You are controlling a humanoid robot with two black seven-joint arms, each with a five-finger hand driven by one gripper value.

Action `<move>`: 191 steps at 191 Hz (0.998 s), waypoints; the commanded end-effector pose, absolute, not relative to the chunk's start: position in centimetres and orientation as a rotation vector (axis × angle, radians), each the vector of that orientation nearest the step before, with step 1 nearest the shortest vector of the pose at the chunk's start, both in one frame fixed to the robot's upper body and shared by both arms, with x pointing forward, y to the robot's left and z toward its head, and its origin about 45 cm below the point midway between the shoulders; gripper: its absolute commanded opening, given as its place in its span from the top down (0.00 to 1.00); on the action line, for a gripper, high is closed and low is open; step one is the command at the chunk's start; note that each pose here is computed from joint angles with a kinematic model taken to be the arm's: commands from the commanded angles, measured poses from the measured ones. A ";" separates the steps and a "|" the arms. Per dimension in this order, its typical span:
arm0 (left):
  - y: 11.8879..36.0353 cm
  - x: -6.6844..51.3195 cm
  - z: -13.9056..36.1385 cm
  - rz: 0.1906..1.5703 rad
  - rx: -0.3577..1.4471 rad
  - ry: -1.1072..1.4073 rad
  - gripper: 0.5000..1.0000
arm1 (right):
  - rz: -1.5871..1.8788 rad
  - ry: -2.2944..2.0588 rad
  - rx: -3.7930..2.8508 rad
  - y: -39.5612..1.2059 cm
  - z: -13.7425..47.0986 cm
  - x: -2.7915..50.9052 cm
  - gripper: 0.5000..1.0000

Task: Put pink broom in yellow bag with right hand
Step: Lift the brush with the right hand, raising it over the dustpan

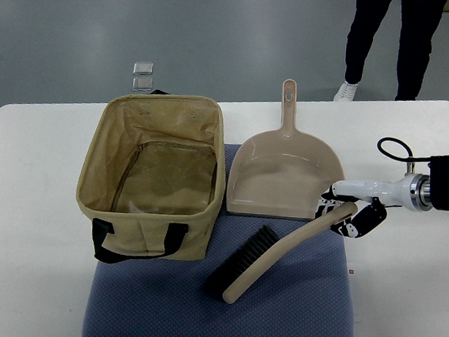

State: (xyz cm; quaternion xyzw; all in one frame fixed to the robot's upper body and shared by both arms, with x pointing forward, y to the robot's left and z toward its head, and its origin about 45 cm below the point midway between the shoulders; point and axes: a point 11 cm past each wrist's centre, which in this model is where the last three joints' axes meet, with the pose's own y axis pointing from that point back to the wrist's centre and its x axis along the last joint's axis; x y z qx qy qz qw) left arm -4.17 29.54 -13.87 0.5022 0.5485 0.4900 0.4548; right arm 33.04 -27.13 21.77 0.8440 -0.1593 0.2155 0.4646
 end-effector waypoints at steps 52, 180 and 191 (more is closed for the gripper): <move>29.5 -4.2 -13.9 1.209 1.240 1.353 0.00 | 0.552 -0.428 2.080 -27.9 24.1 33.7 1.00; 29.3 -4.2 -13.9 1.203 1.236 1.355 0.00 | 0.586 -0.562 2.133 -29.1 29.3 35.4 1.00; 29.4 -4.2 -13.9 1.204 1.237 1.354 0.00 | 0.589 -0.565 2.133 -29.1 29.4 35.4 1.00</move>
